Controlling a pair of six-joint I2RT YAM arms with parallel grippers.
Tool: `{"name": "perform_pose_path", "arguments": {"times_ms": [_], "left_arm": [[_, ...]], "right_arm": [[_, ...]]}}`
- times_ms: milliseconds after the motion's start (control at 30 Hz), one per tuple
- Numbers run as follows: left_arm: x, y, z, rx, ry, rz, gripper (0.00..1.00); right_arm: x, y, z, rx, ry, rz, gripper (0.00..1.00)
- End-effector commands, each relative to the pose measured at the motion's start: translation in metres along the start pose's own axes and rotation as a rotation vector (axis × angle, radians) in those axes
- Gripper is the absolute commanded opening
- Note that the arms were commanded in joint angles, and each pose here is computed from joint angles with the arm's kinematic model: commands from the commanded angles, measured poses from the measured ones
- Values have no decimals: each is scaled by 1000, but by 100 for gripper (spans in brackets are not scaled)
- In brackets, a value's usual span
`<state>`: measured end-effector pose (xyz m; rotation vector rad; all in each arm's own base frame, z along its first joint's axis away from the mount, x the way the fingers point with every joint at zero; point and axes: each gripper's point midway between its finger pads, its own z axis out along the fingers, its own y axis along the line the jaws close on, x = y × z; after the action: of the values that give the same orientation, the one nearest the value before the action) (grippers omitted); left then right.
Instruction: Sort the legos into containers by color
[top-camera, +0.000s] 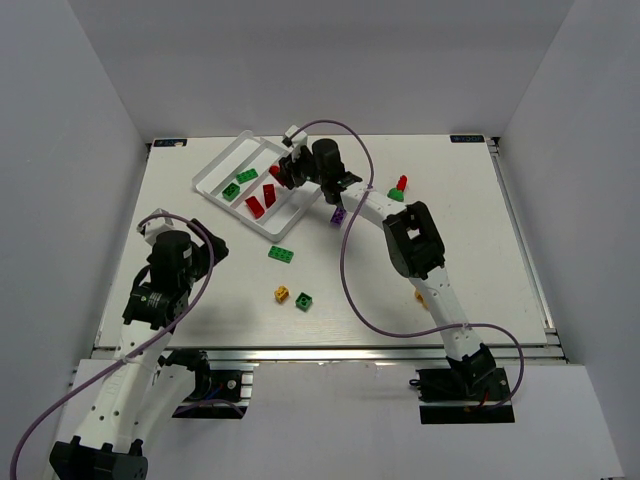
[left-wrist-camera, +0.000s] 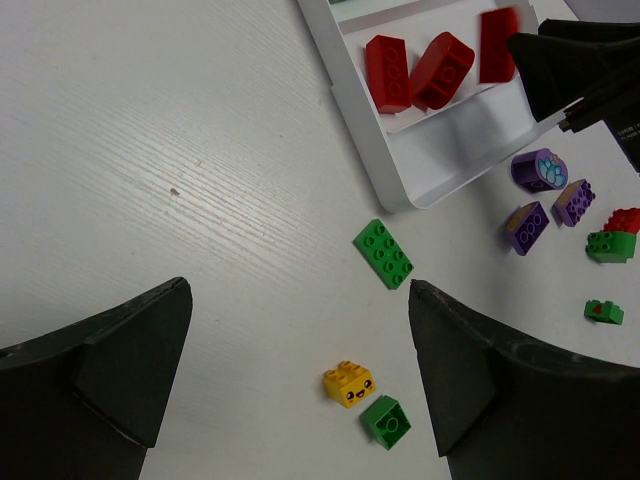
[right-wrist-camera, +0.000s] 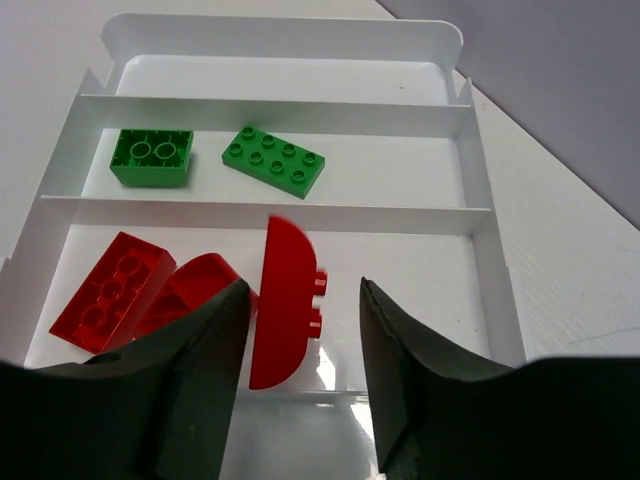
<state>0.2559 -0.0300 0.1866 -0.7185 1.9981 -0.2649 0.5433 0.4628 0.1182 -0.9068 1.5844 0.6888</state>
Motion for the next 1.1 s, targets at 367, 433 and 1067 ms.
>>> {"name": "perform_pose_path", "arguments": {"times_ms": [367,433,1067], "left_arm": [[-24,-2,-6,-8,-102,-50,98],[-26,-4,-9,6,-109,-48,98],[-8,-20,-18,170,-85,-224,95]], "right_arm": [[-99,-18,-41,68,-87,-102,89],[-105,-28,-67,68,-7,-64,89],[31,-226,-289,724,391,635,53]]}}
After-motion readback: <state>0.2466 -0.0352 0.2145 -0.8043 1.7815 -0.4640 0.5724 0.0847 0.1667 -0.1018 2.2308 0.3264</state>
